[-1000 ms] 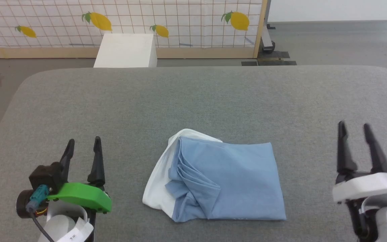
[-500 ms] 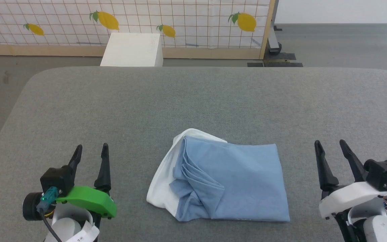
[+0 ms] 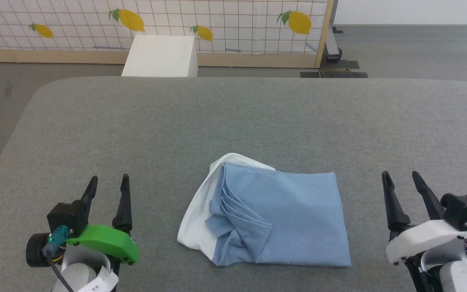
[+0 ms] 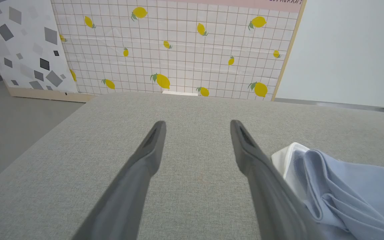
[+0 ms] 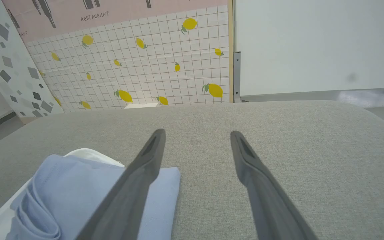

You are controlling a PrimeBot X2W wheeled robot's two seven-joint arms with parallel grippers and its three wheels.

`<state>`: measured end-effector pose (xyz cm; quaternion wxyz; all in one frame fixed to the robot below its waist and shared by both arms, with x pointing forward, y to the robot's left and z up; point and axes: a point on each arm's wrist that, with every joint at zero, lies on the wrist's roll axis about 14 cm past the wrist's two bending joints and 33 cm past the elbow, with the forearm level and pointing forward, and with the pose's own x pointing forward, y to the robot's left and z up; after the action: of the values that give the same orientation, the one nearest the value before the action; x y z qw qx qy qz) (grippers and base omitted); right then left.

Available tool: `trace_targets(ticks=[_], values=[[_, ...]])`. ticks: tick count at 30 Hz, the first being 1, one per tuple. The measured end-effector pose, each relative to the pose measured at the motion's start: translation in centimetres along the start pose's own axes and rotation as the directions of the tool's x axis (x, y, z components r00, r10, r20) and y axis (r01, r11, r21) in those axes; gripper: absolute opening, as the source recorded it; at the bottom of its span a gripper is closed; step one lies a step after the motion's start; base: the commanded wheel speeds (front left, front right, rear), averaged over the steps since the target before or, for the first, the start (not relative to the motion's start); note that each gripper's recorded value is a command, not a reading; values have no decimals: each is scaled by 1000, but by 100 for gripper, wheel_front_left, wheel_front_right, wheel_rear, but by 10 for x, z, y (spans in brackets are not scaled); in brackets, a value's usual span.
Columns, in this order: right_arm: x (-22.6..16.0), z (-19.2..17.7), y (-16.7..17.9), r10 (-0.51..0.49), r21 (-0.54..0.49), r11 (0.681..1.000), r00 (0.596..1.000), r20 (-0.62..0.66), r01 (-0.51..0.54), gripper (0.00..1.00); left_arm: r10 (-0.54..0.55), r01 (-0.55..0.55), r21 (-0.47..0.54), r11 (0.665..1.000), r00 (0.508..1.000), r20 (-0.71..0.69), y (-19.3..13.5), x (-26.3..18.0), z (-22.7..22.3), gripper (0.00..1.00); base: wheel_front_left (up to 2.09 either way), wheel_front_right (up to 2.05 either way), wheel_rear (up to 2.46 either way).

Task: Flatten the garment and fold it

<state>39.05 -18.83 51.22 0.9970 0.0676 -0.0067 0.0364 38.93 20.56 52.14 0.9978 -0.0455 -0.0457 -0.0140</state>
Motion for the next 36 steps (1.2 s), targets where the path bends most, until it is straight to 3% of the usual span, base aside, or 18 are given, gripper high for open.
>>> trace_targets(ticks=[17, 21, 24, 26, 28, 30, 32, 36], values=[[0, -5, -4, -15, 0, 1000, 1000, -25, 15, 100, 8, -9, -14, 1000, 1000, -15, 1, 1, -4, 100, 0, 0, 0], [5, -21, -10, -38, 48, 998, 985, -168, 47, 100, 14, -15, -20, 1000, 1000, -11, 3, 4, -3, 100, 0, 0, 0], [21, -22, 0, 1, 75, 997, 960, -281, 21, 100, 15, -15, -19, 1000, 1000, 1, 2, 8, 0, 100, 0, 0, 0], [32, -23, 12, 44, 61, 998, 929, -367, -23, 100, 16, -16, -21, 1000, 1000, 8, 2, 10, 1, 100, 0, 0, 0], [38, -34, 24, 79, 43, 997, 871, -485, -67, 100, 16, -16, -23, 1000, 1000, 13, 1, 12, 2, 100, 0, 0, 0], [38, -51, 27, 82, 7, 995, 798, -598, -96, 100, 18, -18, -23, 1000, 1000, 13, 2, 13, 1, 100, 0, 0, 0], [33, -73, 25, 59, -38, 992, 700, -712, -123, 100, 24, -23, -23, 999, 1000, 18, 4, 13, 2, 100, 0, 0, 0], [28, -102, 32, 50, -55, 985, 571, -820, -164, 100, 45, -45, -19, 999, 999, 19, 12, 13, 2, 100, 0, 0, 0]])
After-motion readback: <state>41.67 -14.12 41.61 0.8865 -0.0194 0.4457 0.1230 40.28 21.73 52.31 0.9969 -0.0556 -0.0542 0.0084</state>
